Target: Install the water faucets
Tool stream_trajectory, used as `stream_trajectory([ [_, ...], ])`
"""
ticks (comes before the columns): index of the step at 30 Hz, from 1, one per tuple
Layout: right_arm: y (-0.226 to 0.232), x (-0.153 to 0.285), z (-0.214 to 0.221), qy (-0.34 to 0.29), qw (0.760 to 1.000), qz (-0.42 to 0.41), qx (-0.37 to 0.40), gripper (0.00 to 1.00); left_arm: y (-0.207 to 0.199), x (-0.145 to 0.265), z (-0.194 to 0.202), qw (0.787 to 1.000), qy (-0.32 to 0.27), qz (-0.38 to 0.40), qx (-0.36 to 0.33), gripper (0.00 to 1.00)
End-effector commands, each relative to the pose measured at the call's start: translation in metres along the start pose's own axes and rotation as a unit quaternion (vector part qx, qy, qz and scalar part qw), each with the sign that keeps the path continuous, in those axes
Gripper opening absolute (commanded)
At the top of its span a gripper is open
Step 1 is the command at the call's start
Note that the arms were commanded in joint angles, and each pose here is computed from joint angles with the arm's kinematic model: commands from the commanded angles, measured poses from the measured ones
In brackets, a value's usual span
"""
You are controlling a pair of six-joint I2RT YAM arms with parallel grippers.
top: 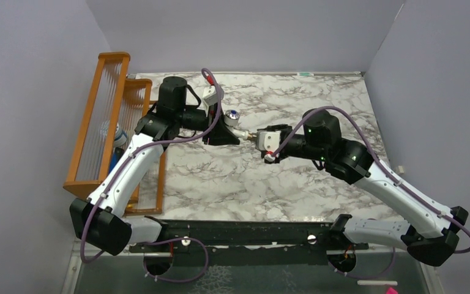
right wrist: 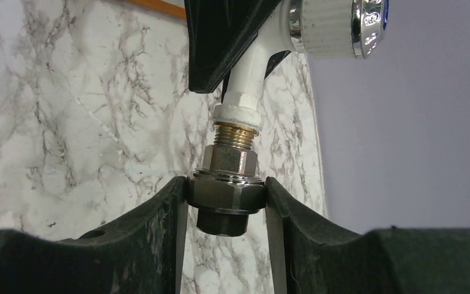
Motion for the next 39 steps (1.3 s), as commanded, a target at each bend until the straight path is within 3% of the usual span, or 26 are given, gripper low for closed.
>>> stream_trajectory([
  [1,-0.012,-0.005,-0.056,-0.112,0.993,-0.008,-0.026,0.00,-0.023,-0.009,-0.003,0.997,0.002,0.049,-0.052,0.00],
  [25,0.001,-0.012,-0.073,-0.129,0.975,-0.089,-0.159,0.00,-0.039,-0.005,-0.006,0.992,0.001,0.071,-0.106,0.00],
  [39,0.004,-0.010,-0.070,-0.158,0.933,-0.159,-0.283,0.00,-0.042,-0.004,-0.008,0.989,-0.001,0.075,-0.130,0.00],
])
Point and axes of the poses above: each gripper's point midway between its finger pads, its own x axis back along the fingers, its own y axis along the line the jaws close on, z = x × y, the point moved 1 cm from there along x, back along the fingers, and after that the axes turned 5 degrees about x, right-handed, at the moved point
